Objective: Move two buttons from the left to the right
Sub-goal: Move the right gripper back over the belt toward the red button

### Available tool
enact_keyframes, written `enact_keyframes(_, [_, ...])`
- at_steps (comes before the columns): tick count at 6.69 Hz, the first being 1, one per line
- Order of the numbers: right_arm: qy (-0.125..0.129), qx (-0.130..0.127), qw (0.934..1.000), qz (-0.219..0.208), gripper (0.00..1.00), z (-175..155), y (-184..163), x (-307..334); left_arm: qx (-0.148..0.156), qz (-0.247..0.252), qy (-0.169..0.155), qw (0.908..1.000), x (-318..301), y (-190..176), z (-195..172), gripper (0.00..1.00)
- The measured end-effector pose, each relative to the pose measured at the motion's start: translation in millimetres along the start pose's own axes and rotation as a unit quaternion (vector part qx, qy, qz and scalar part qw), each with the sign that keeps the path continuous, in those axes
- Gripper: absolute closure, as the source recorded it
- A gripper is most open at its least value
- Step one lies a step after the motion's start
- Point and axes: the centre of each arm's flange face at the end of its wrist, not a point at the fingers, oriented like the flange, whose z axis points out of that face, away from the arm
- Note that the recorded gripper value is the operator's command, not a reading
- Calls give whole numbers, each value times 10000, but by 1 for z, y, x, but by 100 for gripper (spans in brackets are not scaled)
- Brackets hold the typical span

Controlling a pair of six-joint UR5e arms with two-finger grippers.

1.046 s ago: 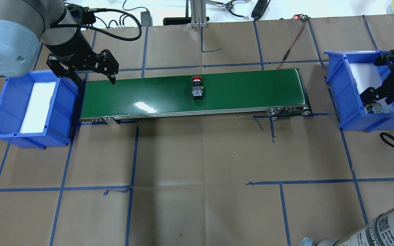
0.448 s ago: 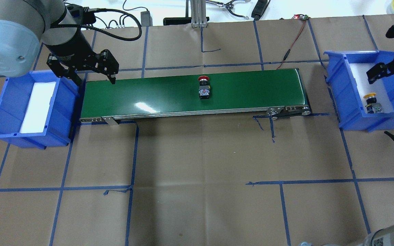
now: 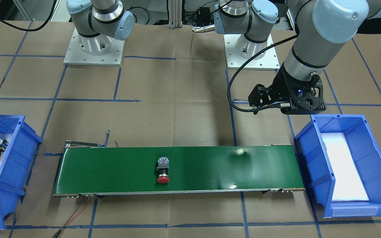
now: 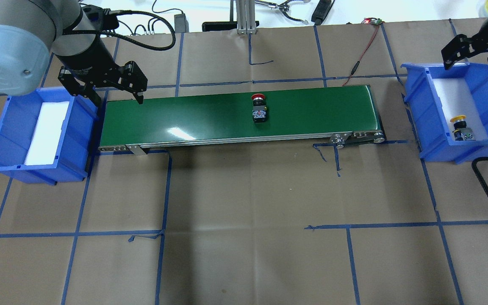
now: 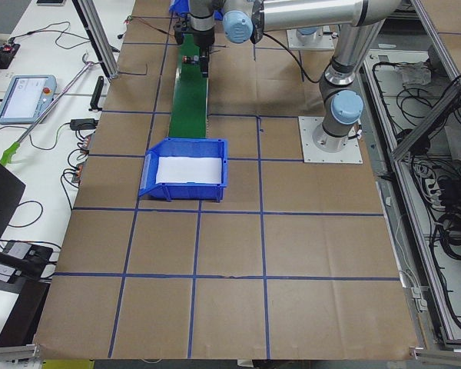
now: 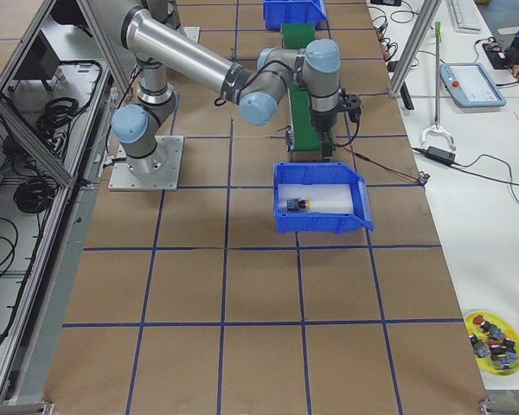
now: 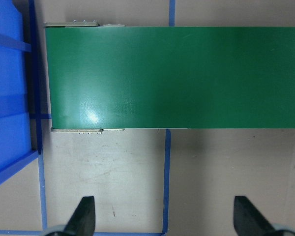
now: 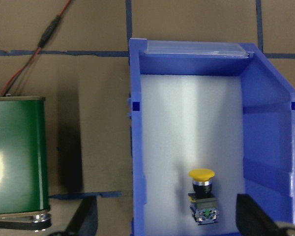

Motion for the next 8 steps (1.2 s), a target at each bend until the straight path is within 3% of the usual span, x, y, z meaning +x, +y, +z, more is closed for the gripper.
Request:
enact_keyframes(3, [-199, -59, 9996, 207, 1, -40, 12, -114, 27, 0, 7, 10000, 0, -1, 0, 0])
enact_keyframes(5, [-319, -102, 9994, 129, 0, -41, 20, -183, 28, 0, 7, 10000, 0, -1, -1, 0])
enact_keyframes(8, [-411, -227, 9989, 55, 0, -27, 19, -209, 28, 0, 7, 10000, 0, -1, 0, 0])
